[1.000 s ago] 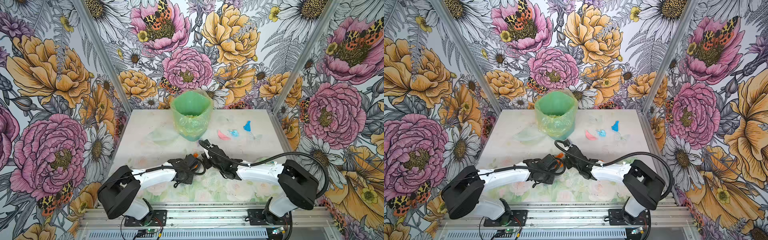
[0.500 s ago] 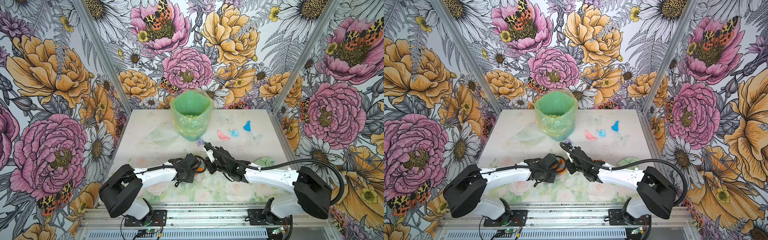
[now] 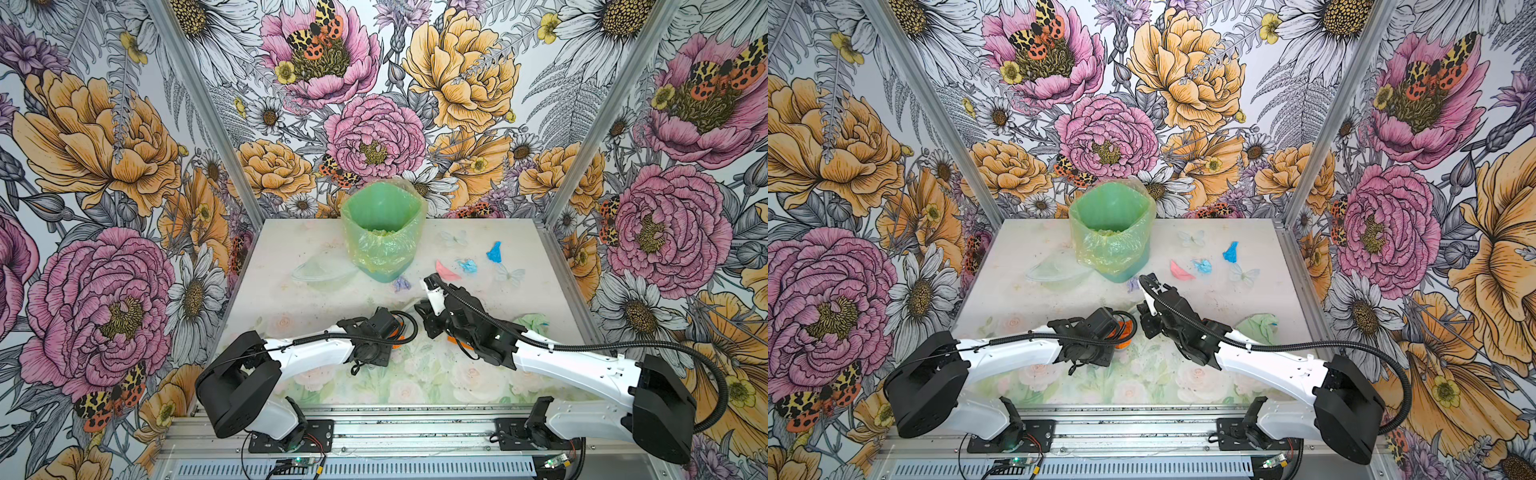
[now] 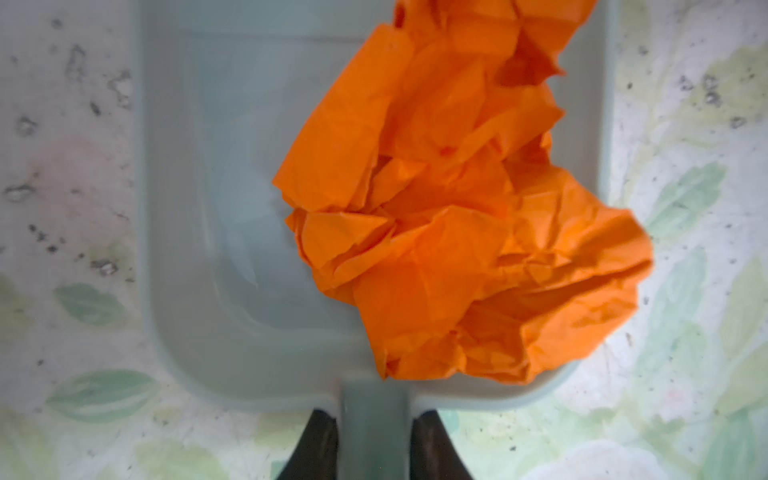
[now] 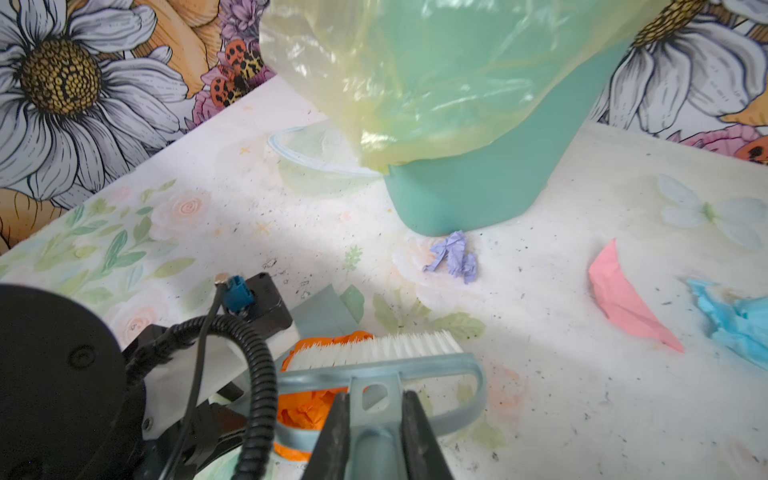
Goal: Sweep away the paper scraps from the table
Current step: 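Push the orange scrap with the brush into the dustpan while the left gripper holds it, then raise the dustpan with the left gripper and carry it over the green bin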
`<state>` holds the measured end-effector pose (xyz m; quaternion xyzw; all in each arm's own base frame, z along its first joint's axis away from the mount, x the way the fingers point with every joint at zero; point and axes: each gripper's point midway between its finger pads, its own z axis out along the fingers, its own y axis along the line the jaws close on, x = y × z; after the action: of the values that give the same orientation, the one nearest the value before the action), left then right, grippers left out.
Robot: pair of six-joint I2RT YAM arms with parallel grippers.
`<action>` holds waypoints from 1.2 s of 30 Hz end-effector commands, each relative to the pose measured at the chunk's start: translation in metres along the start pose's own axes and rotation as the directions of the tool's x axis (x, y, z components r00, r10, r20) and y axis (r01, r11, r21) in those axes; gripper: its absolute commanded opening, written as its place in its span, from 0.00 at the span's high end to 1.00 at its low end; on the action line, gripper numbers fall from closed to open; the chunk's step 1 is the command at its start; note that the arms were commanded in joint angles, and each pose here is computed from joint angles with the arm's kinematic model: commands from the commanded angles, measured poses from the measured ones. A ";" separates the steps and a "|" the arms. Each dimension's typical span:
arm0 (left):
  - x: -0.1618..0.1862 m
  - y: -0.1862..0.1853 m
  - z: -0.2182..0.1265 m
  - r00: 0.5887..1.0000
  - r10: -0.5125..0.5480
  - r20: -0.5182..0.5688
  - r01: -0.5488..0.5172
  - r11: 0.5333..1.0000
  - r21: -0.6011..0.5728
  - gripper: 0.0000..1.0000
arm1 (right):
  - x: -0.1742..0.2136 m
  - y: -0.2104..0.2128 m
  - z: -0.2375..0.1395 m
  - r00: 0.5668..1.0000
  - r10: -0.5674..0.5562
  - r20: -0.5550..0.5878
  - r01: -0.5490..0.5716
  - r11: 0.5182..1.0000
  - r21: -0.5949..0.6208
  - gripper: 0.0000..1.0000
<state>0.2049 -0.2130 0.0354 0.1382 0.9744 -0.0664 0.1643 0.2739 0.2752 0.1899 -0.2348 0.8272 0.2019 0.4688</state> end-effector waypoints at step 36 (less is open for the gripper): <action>-0.154 0.044 -0.252 0.913 0.112 0.394 -0.067 0.990 -0.125 0.83 | -0.006 -0.088 -0.041 0.993 0.074 0.095 -0.093 0.973 0.213 1.00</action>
<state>0.2696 -0.1789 0.3063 0.1496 0.9207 -0.0624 0.3549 0.2984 0.1840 0.2018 -0.1404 0.8354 0.1387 0.5131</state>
